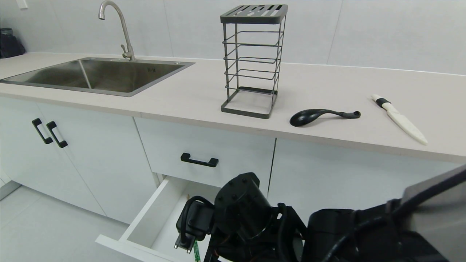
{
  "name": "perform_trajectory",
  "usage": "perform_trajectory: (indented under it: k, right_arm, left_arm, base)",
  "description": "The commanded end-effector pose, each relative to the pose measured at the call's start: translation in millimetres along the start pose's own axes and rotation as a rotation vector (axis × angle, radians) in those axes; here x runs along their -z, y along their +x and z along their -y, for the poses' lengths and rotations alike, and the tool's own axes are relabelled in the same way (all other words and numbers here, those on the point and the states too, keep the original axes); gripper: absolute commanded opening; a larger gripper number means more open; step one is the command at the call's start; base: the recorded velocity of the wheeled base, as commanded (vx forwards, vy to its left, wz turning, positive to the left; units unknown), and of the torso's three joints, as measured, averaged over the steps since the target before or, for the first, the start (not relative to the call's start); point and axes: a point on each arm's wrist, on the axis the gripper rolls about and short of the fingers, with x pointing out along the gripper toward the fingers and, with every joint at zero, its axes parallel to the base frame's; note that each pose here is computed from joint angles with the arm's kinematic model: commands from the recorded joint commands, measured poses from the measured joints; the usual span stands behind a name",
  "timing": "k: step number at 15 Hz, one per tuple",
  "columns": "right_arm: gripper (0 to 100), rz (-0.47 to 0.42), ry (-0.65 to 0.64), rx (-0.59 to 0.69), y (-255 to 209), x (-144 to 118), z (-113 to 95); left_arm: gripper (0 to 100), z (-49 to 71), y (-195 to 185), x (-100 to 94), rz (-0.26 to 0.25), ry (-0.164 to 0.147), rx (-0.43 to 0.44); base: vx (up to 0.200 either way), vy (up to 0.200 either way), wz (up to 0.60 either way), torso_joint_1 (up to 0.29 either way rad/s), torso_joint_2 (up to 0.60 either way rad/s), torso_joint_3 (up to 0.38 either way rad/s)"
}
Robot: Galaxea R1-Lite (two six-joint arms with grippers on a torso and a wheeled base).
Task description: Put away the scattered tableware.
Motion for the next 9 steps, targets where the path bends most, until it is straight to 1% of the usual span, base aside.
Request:
perform_trajectory:
  k: [1,2,3,4,7,9]
  right_arm:
    - [100,0.086,0.019,0.017,-37,-12,-9]
    - [100,0.131,0.039,0.019,-46,-16,-12]
    - [100,0.149,0.046,0.023,-49,-17,-12]
    - [100,0.21,0.07,0.064,-58,-18,-13]
    - [100,0.338,0.12,0.09,-73,-15,-14]
    - [100,0.405,0.139,0.122,-84,-16,-13]
  left_arm:
    - [100,0.0,0,0.0,0.0,0.0,0.0]
    - [100,0.0,0,0.0,0.0,0.0,0.0]
    - [100,0.0,0,0.0,0.0,0.0,0.0]
    - [100,0.0,0,0.0,0.0,0.0,0.0]
    - [100,0.0,0,0.0,0.0,0.0,0.0]
    - [100,0.0,0,0.0,0.0,0.0,0.0]
  base:
    - [0.0,0.0,0.0,0.0,0.0,0.0]
    - [0.0,0.0,0.0,0.0,0.0,0.0]
    - [0.0,0.0,0.0,0.0,0.0,0.0]
    - [0.0,0.0,0.0,0.0,0.0,0.0]
    - [0.0,0.0,0.0,0.0,0.0,0.0]
    - [0.0,0.0,0.0,0.0,0.0,0.0]
